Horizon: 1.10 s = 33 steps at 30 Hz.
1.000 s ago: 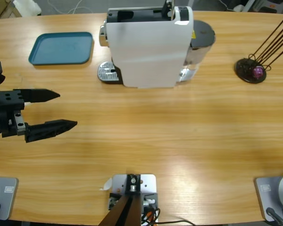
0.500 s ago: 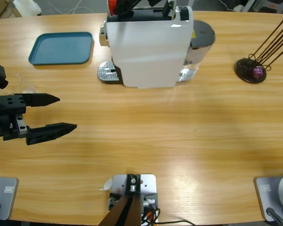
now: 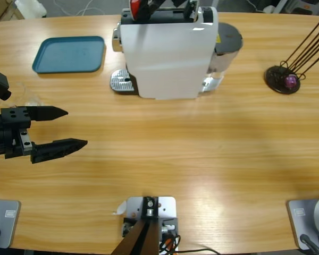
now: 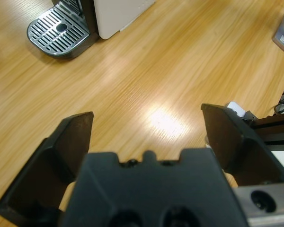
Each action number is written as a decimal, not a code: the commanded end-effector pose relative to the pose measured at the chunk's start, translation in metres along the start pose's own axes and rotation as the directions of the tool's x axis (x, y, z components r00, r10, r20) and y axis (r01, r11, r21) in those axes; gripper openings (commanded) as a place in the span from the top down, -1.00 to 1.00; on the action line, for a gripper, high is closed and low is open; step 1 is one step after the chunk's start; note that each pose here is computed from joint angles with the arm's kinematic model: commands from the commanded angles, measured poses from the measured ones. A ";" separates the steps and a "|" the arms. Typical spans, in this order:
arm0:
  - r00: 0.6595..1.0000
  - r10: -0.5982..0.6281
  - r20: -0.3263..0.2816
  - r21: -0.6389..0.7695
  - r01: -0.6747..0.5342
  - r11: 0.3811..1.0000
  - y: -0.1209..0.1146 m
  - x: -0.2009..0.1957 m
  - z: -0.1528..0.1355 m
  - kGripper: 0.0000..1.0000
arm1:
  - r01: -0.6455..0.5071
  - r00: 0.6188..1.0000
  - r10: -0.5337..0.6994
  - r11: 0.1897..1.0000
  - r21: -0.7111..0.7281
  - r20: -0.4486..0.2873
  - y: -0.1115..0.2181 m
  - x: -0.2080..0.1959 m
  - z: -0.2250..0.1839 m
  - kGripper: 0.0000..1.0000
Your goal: Pour coffee
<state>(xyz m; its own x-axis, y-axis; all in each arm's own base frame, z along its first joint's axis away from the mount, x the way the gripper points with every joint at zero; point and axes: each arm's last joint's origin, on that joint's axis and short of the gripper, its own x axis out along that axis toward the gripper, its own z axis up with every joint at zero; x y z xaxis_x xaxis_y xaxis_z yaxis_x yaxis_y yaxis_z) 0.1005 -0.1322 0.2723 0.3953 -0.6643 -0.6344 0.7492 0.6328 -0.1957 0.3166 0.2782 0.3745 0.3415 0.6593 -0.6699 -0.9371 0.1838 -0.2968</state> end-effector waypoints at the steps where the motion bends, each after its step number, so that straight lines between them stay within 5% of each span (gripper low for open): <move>1: 0.999 0.011 -0.052 -0.016 -0.012 1.000 0.003 0.004 -0.017 -0.96 | 0.018 0.997 -0.018 1.000 0.003 -0.073 -0.007 0.014 -0.012 1.00; 16: 0.998 0.014 -0.054 -0.018 -0.015 1.000 0.004 0.002 -0.022 -0.96 | -0.065 0.996 0.066 0.998 0.020 -0.067 0.005 0.022 -0.016 1.00; 17: 0.998 0.014 -0.054 -0.019 -0.016 1.000 0.004 0.002 -0.022 -0.96 | -0.068 0.995 0.070 0.997 0.027 -0.072 0.006 0.024 -0.018 0.79; 19: 0.999 0.014 -0.051 -0.021 -0.015 1.000 0.004 0.001 -0.022 -0.96 | -0.063 0.995 0.067 0.997 0.048 -0.080 0.007 0.025 -0.018 -0.18; 21: 0.999 0.017 -0.049 -0.020 -0.018 1.000 0.004 0.001 -0.022 -0.96 | -0.055 0.995 0.059 0.997 0.046 -0.082 0.007 0.024 -0.016 -0.64; 23: 0.999 0.017 -0.049 -0.022 -0.018 1.000 0.004 0.001 -0.022 -0.96 | -0.050 0.996 0.053 0.998 0.041 -0.077 0.008 0.021 -0.014 -0.82; 29: 0.999 0.016 -0.048 -0.022 -0.018 1.000 0.004 0.000 -0.023 -0.96 | 0.000 1.000 0.000 1.000 0.006 -0.023 0.018 -0.008 0.014 -0.77; 32: 0.999 0.016 -0.045 -0.023 -0.017 1.000 0.004 0.001 -0.022 -0.96 | -0.033 0.998 0.033 0.999 -0.002 0.047 0.048 -0.023 0.049 -0.04; 33: 0.999 0.016 -0.044 -0.023 -0.017 1.000 0.004 0.001 -0.021 -0.96 | -0.057 0.997 0.055 0.998 0.027 0.059 0.061 -0.025 0.061 0.38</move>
<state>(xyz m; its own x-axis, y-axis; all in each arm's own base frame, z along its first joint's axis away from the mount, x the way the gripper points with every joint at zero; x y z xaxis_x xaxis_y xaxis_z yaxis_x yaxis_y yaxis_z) 0.0966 -0.1274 0.2623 0.3825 -0.6485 -0.6581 0.7417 0.6402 -0.1998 0.3065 0.2868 0.3771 0.3368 0.6472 -0.6838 -0.9395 0.1829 -0.2896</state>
